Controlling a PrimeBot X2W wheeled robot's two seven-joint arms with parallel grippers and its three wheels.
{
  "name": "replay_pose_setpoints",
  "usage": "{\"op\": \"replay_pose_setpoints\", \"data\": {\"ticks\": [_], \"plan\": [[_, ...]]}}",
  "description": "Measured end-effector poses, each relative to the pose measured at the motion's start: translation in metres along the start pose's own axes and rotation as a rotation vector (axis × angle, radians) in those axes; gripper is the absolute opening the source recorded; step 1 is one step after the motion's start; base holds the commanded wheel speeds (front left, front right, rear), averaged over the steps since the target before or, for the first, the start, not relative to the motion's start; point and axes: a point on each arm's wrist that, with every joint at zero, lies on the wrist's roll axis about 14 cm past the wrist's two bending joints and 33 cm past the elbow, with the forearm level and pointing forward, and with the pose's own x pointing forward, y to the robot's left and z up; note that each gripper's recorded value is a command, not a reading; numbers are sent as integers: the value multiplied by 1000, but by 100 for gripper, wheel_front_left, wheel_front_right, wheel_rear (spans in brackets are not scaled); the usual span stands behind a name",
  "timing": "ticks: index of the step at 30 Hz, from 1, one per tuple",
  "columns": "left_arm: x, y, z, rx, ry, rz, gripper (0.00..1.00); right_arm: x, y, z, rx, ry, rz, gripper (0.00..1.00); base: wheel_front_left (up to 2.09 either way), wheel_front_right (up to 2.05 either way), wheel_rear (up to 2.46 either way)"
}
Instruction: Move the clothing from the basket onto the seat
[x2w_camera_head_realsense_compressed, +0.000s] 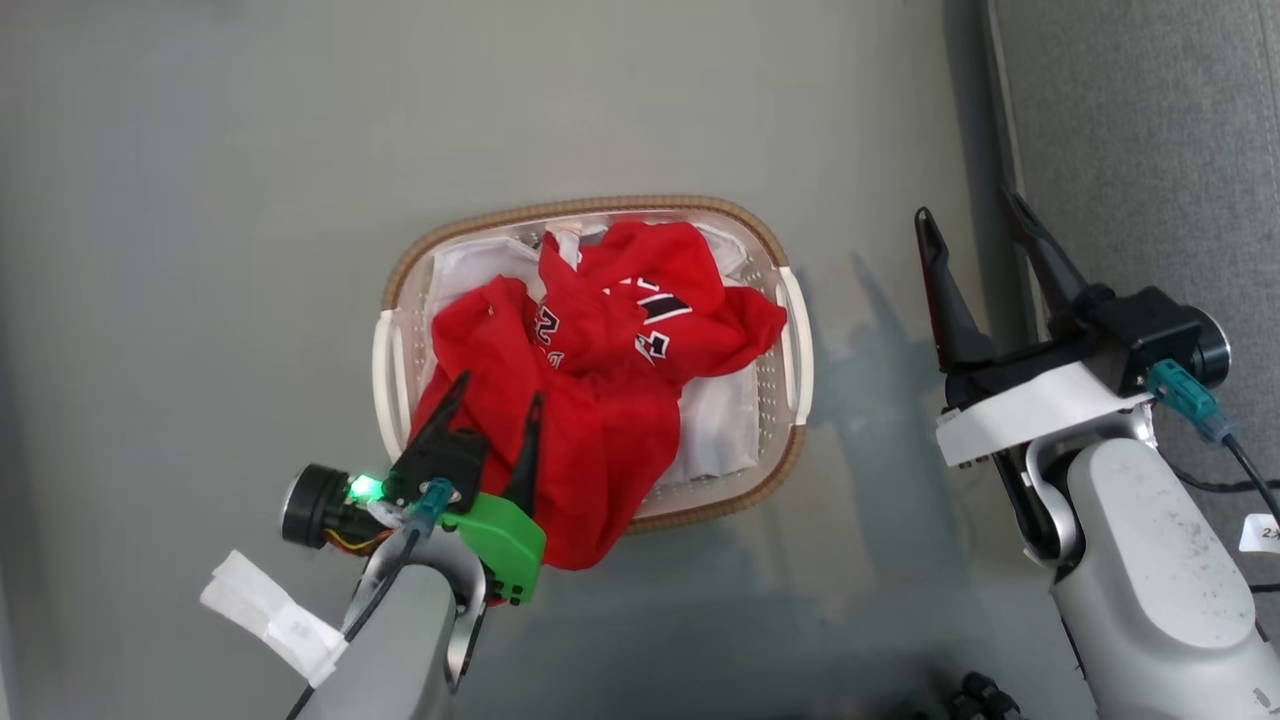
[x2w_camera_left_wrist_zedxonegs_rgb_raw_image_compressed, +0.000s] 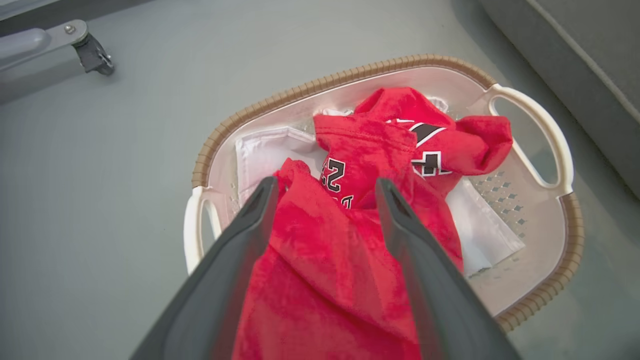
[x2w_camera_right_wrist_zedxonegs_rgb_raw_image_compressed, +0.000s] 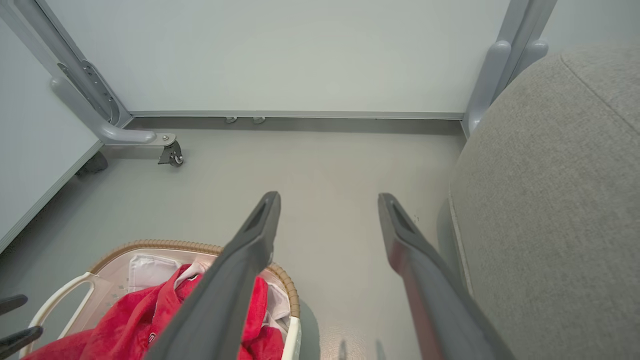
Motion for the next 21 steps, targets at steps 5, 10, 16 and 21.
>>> {"op": "replay_pose_setpoints", "data": {"ticks": [5, 10, 16, 21], "plan": [[12, -13, -21, 42, 73, -66, 100, 2, -5, -7, 13, 11, -17, 100, 0, 0, 0], [20, -17, -42, 39, 142, -87, 100, 1, -8, -14, 21, 24, -30, 100, 0, 0, 0], [32, -22, -57, 68, 197, -116, 100, -1, -13, -21, 21, 40, -40, 100, 0, 0, 0], [38, -15, -76, 77, 263, -90, 100, -4, -15, -27, 19, 54, -44, 100, 0, 0, 0]]}}
